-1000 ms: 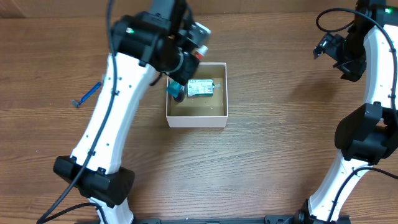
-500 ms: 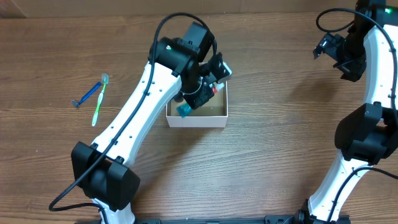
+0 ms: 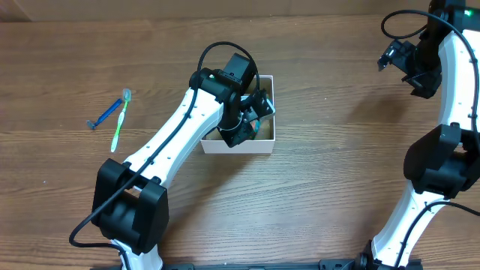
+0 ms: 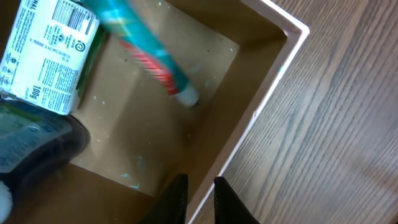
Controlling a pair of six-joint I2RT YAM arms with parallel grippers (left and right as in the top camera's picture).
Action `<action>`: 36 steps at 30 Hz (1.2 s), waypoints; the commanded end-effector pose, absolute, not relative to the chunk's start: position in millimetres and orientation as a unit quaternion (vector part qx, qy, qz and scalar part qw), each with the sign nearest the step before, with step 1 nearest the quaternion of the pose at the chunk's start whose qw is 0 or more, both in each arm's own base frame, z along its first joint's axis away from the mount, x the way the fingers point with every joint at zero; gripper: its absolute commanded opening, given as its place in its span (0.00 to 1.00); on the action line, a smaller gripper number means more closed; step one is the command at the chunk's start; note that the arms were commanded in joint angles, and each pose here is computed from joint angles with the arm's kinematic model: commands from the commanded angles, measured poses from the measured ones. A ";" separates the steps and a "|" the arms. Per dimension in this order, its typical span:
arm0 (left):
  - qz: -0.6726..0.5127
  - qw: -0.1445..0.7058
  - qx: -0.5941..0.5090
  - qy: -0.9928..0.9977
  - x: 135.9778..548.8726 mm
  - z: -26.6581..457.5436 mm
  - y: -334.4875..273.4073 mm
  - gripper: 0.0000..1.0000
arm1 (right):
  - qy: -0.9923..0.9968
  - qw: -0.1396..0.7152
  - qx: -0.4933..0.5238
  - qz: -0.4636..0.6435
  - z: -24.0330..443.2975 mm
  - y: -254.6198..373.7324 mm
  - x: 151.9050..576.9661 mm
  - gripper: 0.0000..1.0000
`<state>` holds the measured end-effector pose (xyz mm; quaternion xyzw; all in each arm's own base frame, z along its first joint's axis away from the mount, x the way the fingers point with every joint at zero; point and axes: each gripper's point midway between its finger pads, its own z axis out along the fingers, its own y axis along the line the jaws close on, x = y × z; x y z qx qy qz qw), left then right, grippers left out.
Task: Pack container
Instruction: 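Carry the Colgate tube over the box and lower it in with the left gripper, then open the left gripper and retract it toward the green toothbrush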
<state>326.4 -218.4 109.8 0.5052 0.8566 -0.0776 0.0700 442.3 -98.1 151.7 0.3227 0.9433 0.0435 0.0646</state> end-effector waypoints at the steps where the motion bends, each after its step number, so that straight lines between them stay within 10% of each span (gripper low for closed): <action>1: -0.077 0.100 0.493 0.861 337.7 131.6 -222.5 0.18 | 0.940 0.097 0.323 0.049 175.3 -96.6 445.3 1.00; 14: -0.053 0.233 0.319 0.917 382.7 263.2 -207.9 0.28 | 0.940 0.097 0.323 0.049 175.3 -96.6 445.3 1.00; 19: -0.020 0.281 0.177 0.943 400.6 305.3 -136.2 0.57 | 0.940 0.097 0.323 0.049 175.3 -96.6 445.3 1.00; 36: 0.028 0.140 -0.113 0.983 392.1 200.8 59.1 0.61 | 0.940 0.097 0.323 0.049 175.3 -96.6 445.3 1.00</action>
